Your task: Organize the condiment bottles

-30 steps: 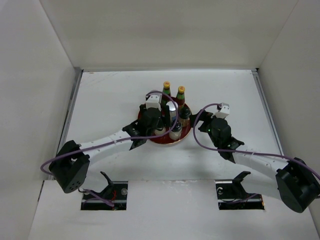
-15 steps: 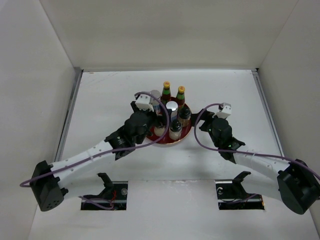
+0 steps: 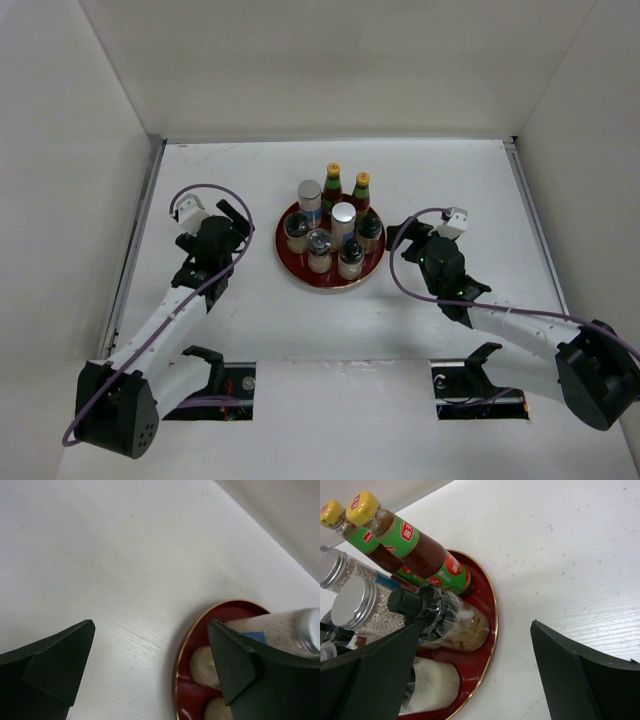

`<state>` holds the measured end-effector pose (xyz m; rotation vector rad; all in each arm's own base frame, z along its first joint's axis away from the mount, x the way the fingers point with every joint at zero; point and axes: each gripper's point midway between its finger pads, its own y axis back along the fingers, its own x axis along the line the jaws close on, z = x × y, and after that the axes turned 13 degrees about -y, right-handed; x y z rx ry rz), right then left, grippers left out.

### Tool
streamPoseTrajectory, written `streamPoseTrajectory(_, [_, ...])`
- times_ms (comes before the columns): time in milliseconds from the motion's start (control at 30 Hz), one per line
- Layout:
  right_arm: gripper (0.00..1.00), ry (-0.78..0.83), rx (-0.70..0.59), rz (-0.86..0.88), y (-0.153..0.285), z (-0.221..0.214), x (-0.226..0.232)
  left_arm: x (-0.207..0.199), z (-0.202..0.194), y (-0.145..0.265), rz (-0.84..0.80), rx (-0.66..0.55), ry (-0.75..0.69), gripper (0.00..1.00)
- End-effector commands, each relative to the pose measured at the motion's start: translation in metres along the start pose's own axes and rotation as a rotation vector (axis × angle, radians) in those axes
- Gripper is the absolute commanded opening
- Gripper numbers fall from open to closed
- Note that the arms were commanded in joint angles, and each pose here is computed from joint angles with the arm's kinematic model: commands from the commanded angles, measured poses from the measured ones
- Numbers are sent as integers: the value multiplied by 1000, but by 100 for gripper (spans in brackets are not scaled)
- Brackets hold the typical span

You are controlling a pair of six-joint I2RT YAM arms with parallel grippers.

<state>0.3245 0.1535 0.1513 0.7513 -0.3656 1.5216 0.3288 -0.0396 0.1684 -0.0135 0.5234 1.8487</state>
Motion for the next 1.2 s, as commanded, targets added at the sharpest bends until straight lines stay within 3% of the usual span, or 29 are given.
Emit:
streamPoseTrajectory(0, [100, -47, -80, -1, 3, 18, 1, 4, -27, -9, -10, 122, 83, 100])
streamPoseTrajectory(267, [100, -149, -187, -62, 11, 42, -25, -1, -33, -21, -8, 137, 79, 100])
streamPoseTrajectory(1167, [100, -129, -139, -27, 6, 33, -15, -42, -16, -18, -111, 94, -3, 100])
